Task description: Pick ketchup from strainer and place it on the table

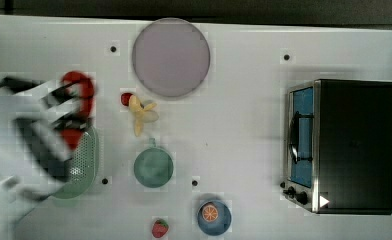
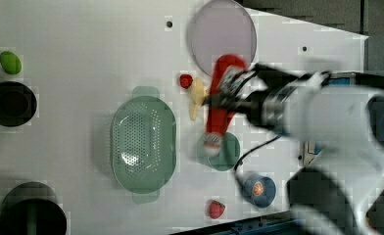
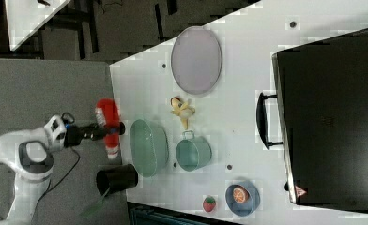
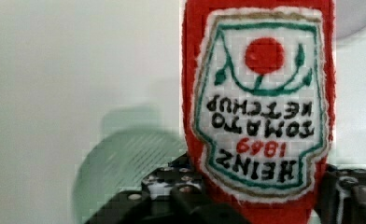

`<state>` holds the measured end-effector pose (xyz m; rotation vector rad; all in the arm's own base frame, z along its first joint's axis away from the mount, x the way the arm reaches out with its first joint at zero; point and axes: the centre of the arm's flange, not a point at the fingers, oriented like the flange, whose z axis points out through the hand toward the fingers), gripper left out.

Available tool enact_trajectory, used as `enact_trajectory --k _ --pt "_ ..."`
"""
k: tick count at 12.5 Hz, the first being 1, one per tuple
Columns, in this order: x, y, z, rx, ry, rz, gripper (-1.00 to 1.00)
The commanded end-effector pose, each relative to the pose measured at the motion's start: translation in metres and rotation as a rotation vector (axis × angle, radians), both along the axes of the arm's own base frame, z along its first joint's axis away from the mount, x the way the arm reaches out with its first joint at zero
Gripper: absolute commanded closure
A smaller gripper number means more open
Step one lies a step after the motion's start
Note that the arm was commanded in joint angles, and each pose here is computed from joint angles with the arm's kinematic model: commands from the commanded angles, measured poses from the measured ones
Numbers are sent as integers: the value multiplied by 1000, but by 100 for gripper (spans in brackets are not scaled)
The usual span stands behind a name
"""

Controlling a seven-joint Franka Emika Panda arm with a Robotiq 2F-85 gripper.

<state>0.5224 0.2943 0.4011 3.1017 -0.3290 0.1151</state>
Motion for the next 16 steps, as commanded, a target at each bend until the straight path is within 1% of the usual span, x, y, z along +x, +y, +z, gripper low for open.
enact_trajectory --k 1,3,6,8,12,13,14,16 --pt "64 -141 -2 -15 -10 -169 -21" --pt "74 -190 -6 -31 -2 -203 -21" --pt "78 -251 -17 -60 26 -134 -21" --pt "72 -281 -29 -71 43 -90 -21" --pt "43 -306 -76 -54 2 -97 -21" --pt "33 -308 -92 -48 10 -98 -21" --pt "22 -310 -107 -45 32 -99 -21" --pt "4 -313 -134 -41 95 -105 -21"
